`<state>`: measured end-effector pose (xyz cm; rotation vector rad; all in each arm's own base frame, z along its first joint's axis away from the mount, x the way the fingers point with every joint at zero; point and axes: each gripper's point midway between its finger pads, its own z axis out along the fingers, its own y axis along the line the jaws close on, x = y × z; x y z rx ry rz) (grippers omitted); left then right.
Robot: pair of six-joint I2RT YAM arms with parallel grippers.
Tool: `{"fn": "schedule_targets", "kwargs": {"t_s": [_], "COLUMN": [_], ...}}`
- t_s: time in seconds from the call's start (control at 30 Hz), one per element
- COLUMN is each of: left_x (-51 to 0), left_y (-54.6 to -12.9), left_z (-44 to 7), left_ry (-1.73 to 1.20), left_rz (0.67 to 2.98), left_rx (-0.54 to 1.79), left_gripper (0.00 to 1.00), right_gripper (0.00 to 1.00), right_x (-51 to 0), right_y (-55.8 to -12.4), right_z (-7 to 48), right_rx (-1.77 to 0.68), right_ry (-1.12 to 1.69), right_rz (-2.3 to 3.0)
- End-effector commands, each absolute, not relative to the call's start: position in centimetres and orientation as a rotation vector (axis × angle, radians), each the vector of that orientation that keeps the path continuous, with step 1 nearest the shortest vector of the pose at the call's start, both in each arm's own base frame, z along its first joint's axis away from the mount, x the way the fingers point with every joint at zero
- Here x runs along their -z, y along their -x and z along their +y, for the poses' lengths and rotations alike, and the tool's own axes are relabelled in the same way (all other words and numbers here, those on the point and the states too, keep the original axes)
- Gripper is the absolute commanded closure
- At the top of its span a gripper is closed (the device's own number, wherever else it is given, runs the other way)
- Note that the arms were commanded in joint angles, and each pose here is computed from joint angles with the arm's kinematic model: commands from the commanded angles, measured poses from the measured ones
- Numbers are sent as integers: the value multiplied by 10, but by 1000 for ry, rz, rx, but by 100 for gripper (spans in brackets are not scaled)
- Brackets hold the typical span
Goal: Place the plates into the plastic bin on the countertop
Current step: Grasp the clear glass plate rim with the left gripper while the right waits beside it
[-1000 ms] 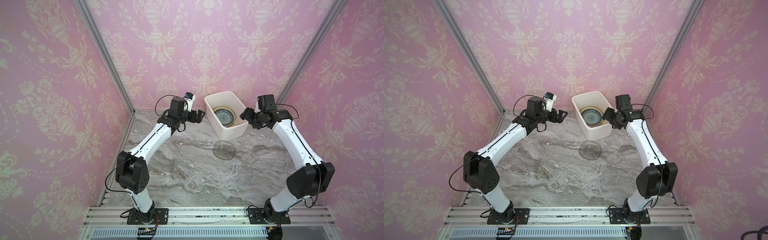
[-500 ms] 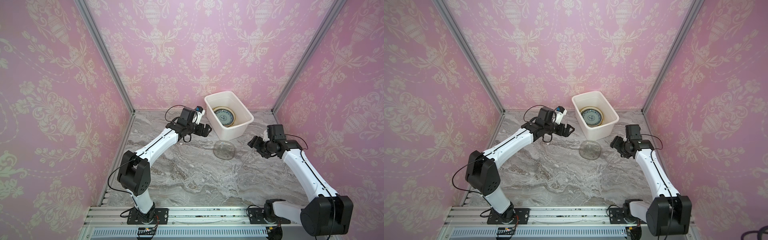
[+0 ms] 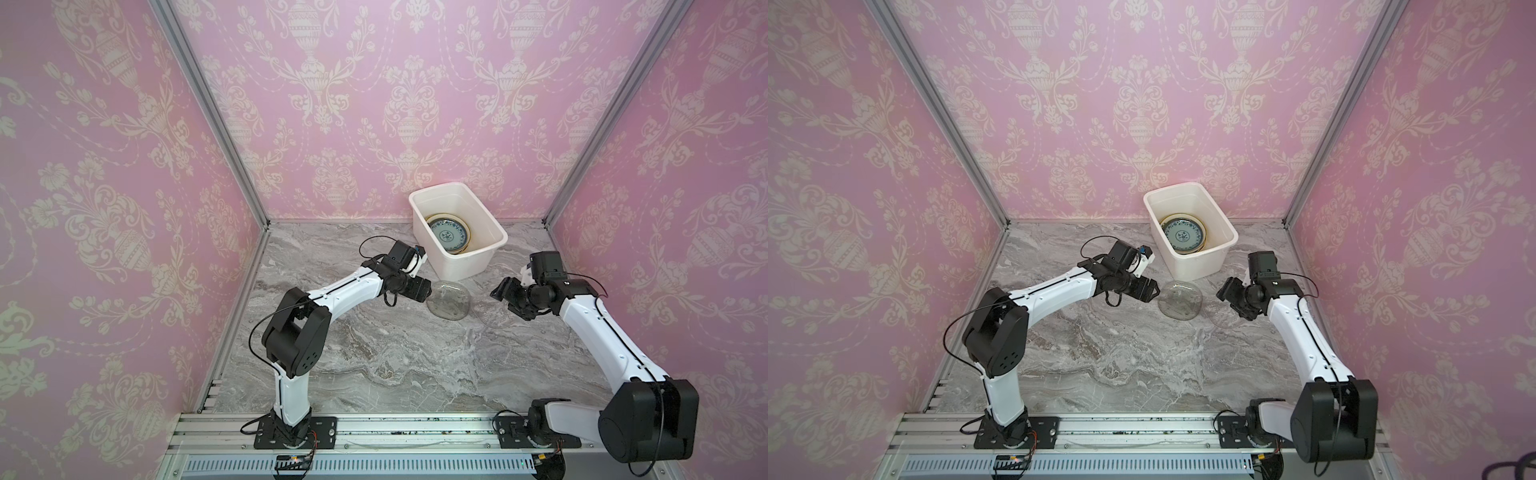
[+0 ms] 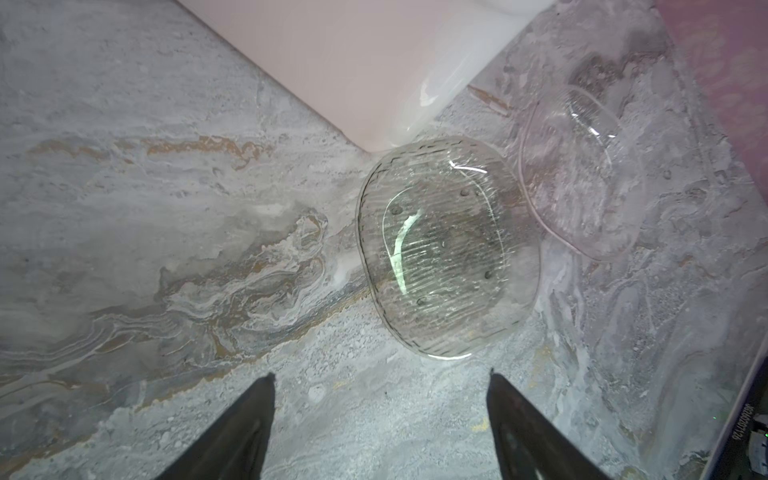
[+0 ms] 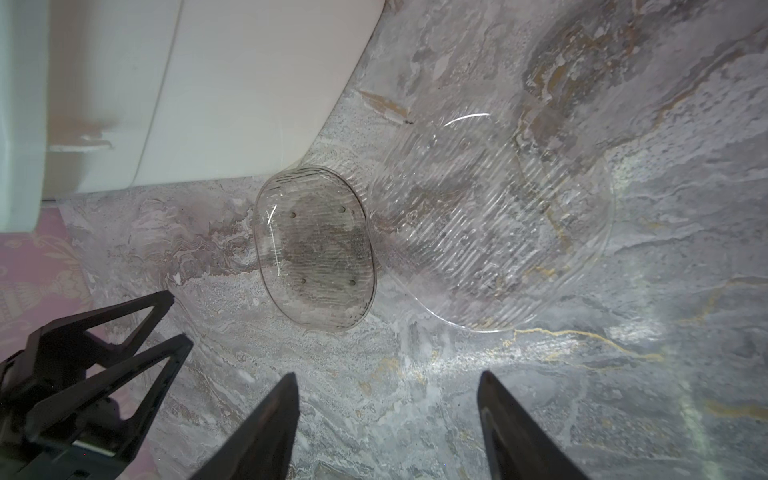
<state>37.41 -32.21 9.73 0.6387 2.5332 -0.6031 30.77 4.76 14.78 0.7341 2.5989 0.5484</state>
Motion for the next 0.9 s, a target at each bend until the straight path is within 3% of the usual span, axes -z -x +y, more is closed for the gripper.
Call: {"fn": "schedule_targets", "kwargs": {"t_s": [0.0, 0.6, 0.87], "left_x": [-69, -36, -27], "left_y": [-376, -399, -403], "left_z": [-316, -346, -349], "left_ry": [-556, -444, -432], "left_rz": [2624, 2664, 2679], "left_rx": [544, 657, 662], "left_gripper": [21, 42, 62], "right_gripper": [32, 32, 32], "right_x": [-156, -160, -160], "right_y": [-308, -302, -302], "right_z": [57, 63, 60], "right_rx": [-574, -576, -557], "right_ry": [-698, -664, -677], "right_rz": [2629, 2658, 2655]}}
